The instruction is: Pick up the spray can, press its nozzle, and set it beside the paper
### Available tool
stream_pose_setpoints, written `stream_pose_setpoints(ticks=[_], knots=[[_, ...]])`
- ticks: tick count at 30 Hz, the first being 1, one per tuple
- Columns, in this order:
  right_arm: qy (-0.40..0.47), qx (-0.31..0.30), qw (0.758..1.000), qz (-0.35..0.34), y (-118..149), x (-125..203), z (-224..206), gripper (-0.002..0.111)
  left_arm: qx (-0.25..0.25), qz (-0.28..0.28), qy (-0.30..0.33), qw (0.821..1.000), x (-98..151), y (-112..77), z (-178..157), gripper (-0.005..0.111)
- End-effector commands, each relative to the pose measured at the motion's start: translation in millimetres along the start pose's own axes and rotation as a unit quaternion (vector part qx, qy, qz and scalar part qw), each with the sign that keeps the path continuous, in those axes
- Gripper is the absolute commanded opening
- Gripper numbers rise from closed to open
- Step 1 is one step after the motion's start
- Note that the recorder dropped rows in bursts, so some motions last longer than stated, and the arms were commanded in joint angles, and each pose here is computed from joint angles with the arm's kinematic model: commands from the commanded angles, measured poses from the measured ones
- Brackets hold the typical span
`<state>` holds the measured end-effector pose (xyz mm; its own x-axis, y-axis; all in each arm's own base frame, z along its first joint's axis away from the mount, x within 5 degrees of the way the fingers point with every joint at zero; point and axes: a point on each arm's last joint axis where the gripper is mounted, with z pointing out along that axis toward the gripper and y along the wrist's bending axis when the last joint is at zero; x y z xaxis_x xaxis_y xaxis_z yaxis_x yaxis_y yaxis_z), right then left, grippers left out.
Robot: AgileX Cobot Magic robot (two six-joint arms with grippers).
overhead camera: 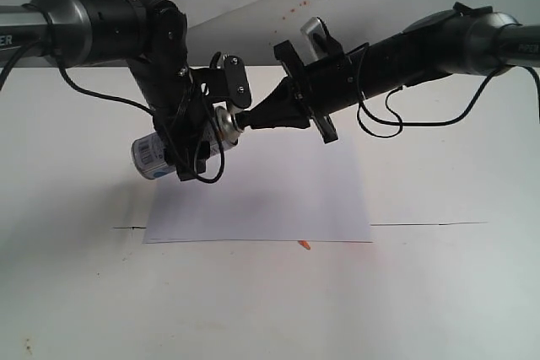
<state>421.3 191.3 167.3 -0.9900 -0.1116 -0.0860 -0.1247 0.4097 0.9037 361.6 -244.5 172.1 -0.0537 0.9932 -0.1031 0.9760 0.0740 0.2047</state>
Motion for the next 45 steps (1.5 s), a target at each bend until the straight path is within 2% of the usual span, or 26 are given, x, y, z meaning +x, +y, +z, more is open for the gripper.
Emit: stream_pose_setpoints(ticks=[1,8,29,34,36,37,42,45], knots=[[0.004,-0.007,1.0,-0.01,5,1,4,0.0,-0.014,-0.002,-0.03,0.999,-10,-0.3,-10,0.0],[0.009,-0.005,1.0,-0.003,-3,1,7,0.0,-0.019,0.006,-0.03,0.999,-13,-1.5,-10,0.0],[0.007,-0.006,1.0,-0.003,-3,1,7,0.0,-0.022,0.006,-0.032,0.999,-14,-1.0,-10,0.0],[-0.002,0.001,1.0,-0.003,-6,-2,-5,0.0,-0.019,0.003,-0.031,0.999,-13,-1.5,-10,0.0],[-0.007,0.013,1.0,-0.01,-6,-3,-14,0.0,-0.016,0.003,-0.03,0.999,-13,-2.0,-10,0.0],[-0.025,0.045,0.998,-0.025,-7,-7,-28,0.0,-0.013,0.001,-0.027,1.0,-13,-2.6,-10,0.0],[-0.048,0.101,0.993,-0.049,-3,-8,-62,0.0,-0.012,0.001,-0.026,1.0,-13,-2.8,-10,0.0],[-0.095,0.159,0.981,-0.055,-13,3,-83,0.0,-0.004,-0.008,-0.033,0.999,-14,-4.2,-10,0.0]])
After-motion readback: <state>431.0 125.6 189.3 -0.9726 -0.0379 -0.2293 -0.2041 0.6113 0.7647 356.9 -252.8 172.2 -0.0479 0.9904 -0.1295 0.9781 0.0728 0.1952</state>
